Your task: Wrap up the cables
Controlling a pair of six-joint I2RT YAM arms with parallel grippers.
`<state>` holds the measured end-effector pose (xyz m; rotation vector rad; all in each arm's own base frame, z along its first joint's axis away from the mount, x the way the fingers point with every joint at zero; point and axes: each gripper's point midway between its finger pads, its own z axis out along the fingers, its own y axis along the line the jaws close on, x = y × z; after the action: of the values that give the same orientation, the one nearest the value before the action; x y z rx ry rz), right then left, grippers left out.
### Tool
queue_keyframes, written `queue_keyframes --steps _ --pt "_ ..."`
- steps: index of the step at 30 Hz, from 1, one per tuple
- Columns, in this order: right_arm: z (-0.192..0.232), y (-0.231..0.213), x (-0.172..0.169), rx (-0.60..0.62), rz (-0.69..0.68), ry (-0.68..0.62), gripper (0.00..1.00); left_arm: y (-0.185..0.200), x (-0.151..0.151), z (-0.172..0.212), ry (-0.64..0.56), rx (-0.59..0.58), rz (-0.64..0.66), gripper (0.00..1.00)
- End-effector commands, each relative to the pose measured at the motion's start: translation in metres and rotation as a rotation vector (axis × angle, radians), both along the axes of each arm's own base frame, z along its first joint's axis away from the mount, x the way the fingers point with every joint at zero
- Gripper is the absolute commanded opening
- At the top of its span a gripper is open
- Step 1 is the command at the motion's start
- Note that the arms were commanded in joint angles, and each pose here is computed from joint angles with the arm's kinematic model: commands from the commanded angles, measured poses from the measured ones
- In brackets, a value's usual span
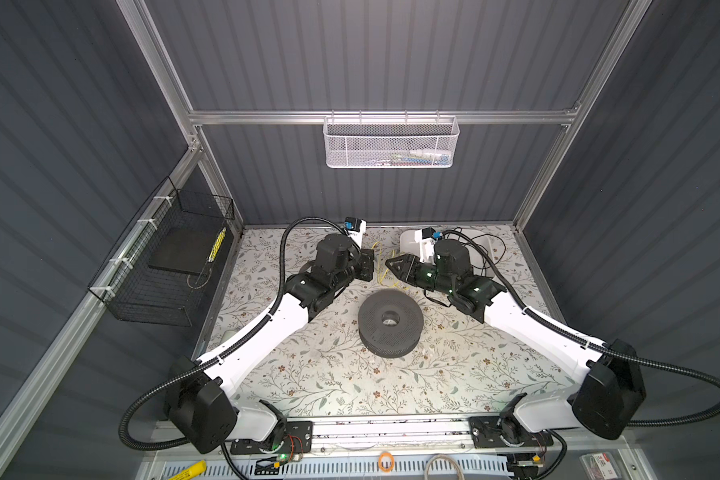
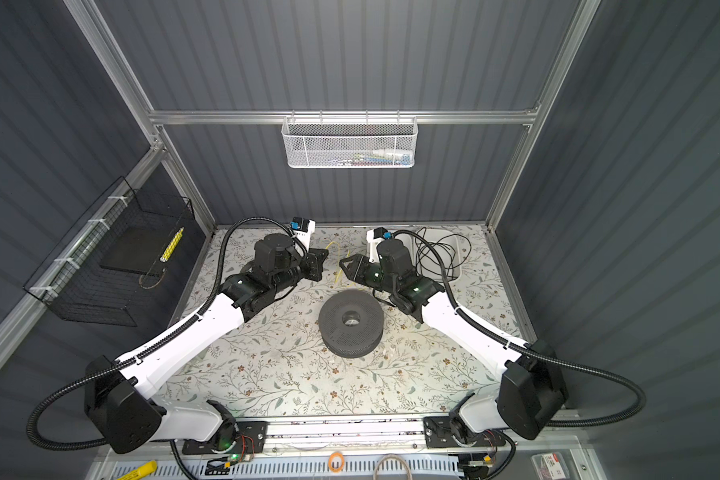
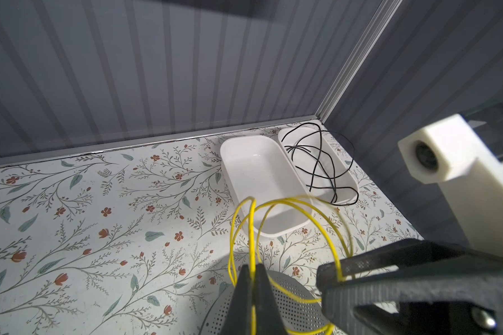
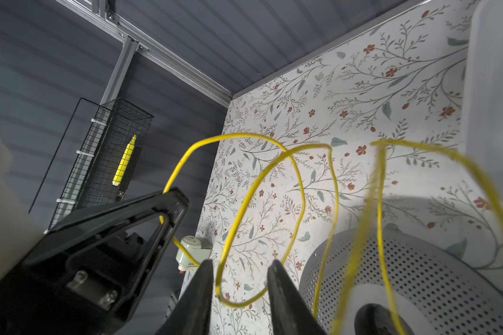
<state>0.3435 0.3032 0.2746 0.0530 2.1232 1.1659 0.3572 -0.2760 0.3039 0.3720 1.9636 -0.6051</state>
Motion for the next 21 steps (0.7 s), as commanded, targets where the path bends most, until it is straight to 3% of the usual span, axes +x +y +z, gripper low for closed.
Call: queue_keyframes --steps 1,5,8,21 --pt "0.015 0.005 0.003 0.036 0.007 -0.032 0.18 0.000 -0.006 0.022 -0.049 -0.017 -0.015 0.00" --pt "0.020 -0.003 0.005 0.040 -0.017 -0.060 0.05 0.004 -0.010 0.022 -0.054 -0.016 -0.012 0.00" --pt "0.027 -0.015 0.011 0.053 -0.038 -0.073 0.00 0.006 -0.013 0.020 -0.051 -0.016 -0.016 0.00" --pt "0.101 -0.141 0.037 0.171 -0.297 -0.248 0.00 0.019 -0.048 -0.032 0.045 0.051 -0.086 0.00"
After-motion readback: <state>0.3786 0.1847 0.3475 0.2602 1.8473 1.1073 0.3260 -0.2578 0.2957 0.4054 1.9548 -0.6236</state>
